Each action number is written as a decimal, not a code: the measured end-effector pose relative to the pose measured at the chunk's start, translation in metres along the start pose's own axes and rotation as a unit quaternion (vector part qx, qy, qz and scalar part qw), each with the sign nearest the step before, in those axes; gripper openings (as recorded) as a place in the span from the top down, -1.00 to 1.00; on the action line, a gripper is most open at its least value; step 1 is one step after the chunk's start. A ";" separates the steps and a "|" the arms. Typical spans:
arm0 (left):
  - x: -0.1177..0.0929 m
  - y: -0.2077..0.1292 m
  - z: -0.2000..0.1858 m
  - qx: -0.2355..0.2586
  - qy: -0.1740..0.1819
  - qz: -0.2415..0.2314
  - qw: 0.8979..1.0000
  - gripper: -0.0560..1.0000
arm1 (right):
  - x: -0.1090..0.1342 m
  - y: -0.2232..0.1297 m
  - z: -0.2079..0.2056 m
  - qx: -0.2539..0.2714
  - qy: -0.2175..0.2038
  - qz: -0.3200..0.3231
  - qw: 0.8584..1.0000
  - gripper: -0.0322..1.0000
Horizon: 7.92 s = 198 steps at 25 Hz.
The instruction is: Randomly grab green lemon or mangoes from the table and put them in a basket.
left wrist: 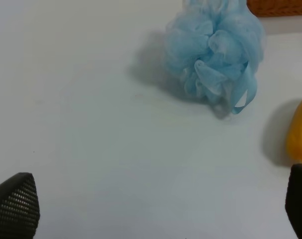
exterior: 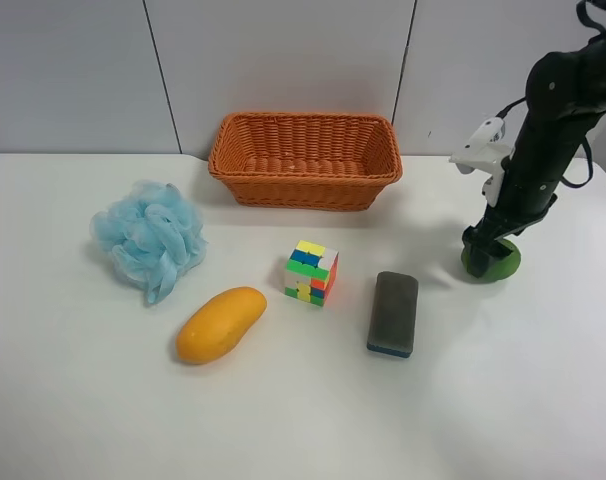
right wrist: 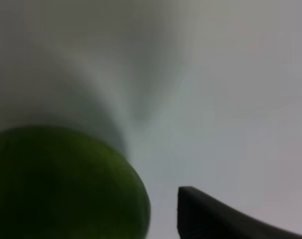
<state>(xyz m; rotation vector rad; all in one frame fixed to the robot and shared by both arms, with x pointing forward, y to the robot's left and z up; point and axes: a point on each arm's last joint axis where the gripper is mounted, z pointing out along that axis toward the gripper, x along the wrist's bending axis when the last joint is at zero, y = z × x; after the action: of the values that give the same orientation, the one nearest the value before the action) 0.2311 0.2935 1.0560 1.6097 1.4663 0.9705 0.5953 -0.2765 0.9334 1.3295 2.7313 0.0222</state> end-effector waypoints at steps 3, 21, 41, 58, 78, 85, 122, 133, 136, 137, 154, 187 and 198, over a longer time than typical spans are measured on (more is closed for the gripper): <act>0.000 0.000 0.000 0.000 0.000 0.001 1.000 -0.99 | -0.002 0.003 0.012 -0.002 -0.004 -0.016 1.000 -0.98; 0.000 0.000 0.000 0.000 0.000 0.000 1.000 -0.99 | -0.003 0.004 0.030 0.011 -0.002 -0.042 0.999 -0.51; 0.000 0.000 0.000 0.000 0.000 0.000 1.000 -0.99 | 0.007 -0.008 -0.034 -0.006 0.015 0.043 0.999 -0.51; 0.000 0.000 0.000 0.000 0.000 0.000 1.000 -0.99 | 0.036 0.027 -0.154 -0.123 -0.032 0.118 0.985 -0.51; 0.000 0.000 0.000 0.000 0.000 0.000 1.000 -0.99 | 0.072 0.200 -0.075 -0.240 -0.025 0.075 0.967 -0.51; 0.000 0.000 0.000 0.000 0.000 0.000 1.000 -0.99 | 0.078 0.217 -0.031 -0.257 -0.017 0.074 0.963 -0.51; 0.000 0.000 0.000 0.000 0.000 0.000 1.000 -0.99 | 0.078 0.174 -0.130 -0.216 -0.024 0.090 0.972 -0.98; 0.000 0.000 0.000 0.000 0.000 0.000 1.000 -0.99 | 0.082 0.100 -0.247 -0.267 -0.050 0.118 0.955 -0.98; 0.000 0.000 0.000 0.000 0.000 0.000 1.000 -0.99 | 0.091 0.058 -0.262 -0.266 -0.050 0.118 0.956 -0.98; 0.000 0.000 0.000 0.000 0.000 0.000 1.000 -0.99 | 0.095 0.040 -0.265 -0.262 -0.049 0.118 0.957 -0.98; 0.000 0.000 0.000 0.000 0.000 0.000 1.000 -0.99 | 0.172 -0.253 -0.208 -0.359 -0.048 0.126 0.924 -0.98; 0.000 0.000 0.000 0.000 0.000 0.000 1.000 -0.99 | 0.191 -0.287 -0.147 -0.452 -0.099 0.241 0.853 -0.98; 0.000 0.000 0.000 0.000 0.000 0.000 1.000 -0.99 | 0.193 -0.289 -0.148 -0.451 -0.133 0.292 0.833 -0.98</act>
<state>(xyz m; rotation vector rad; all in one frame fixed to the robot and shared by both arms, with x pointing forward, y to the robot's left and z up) 0.2311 0.2935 1.0560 1.6100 1.4660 0.9707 0.2355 -0.2986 1.0468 1.5568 1.5743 0.9502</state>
